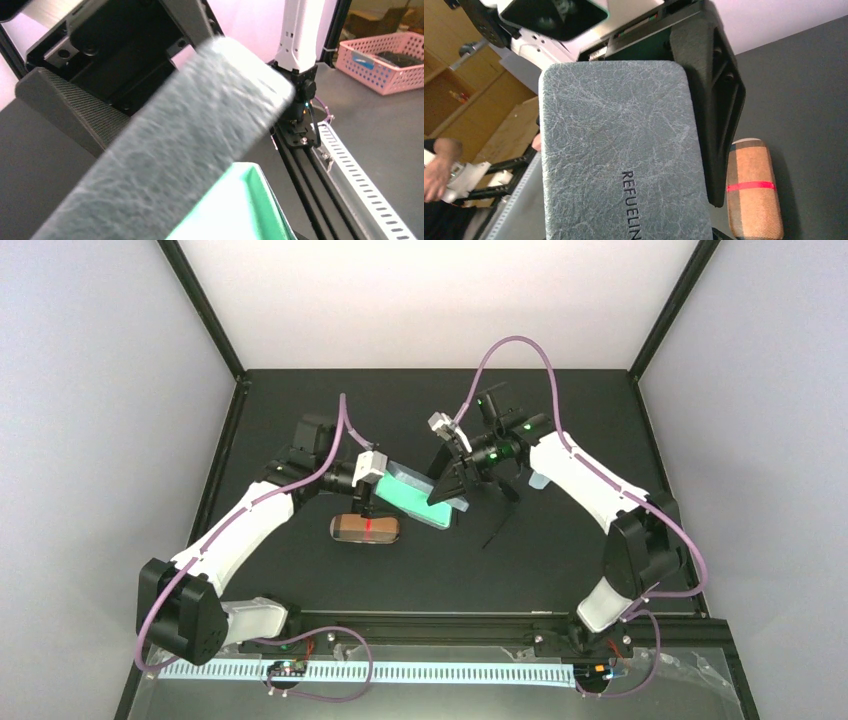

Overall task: Organize the sunglasses
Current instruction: Open the sunglasses case.

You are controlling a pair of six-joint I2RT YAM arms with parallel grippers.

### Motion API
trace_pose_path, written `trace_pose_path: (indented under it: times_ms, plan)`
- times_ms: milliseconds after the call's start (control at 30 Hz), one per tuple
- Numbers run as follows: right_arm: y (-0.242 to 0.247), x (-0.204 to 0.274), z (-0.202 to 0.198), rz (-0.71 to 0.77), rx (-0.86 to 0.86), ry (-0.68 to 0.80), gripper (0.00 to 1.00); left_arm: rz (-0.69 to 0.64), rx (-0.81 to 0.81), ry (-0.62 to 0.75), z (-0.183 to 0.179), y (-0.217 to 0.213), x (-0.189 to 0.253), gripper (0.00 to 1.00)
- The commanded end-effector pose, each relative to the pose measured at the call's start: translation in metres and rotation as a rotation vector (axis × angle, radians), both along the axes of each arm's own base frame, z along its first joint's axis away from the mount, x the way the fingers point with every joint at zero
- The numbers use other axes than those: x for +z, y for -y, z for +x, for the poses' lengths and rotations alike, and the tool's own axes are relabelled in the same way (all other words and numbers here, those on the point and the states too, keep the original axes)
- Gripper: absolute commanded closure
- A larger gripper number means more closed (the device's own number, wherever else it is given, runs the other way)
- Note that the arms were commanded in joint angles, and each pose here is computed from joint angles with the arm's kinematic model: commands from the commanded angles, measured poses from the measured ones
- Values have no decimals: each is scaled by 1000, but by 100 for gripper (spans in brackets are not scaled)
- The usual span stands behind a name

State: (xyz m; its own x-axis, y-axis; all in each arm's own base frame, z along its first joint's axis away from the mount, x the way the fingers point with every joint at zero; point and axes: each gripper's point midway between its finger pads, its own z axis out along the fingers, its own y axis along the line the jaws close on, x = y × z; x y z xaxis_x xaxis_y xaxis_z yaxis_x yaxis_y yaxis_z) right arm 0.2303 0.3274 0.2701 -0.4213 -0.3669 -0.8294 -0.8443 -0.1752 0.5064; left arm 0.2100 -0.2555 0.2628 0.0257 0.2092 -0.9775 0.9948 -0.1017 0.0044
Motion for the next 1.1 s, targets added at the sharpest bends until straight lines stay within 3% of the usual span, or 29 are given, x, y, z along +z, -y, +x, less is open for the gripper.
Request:
trace_pose_path:
  times_ms: [0, 267, 567, 767, 967, 1067]
  plan:
    - [17, -7, 49, -88, -177, -49, 32, -90, -173, 155, -38, 4, 23, 98]
    - [26, 2, 39, -118, -158, 41, 21, -87, -136, 92, -25, 9, 18, 98]
    - [36, 1, 29, -162, -160, 150, 18, -62, -35, -10, -1, 16, 12, 98]
    - [38, -7, 32, -234, -257, 310, 24, -58, 35, -131, 21, 23, 5, 98]
    - [40, -1, 42, -256, -364, 419, 49, -52, 33, -186, 26, 26, -2, 99]
    - [42, -1, 47, -267, -394, 446, 55, -52, 32, -188, 25, 25, -2, 98]
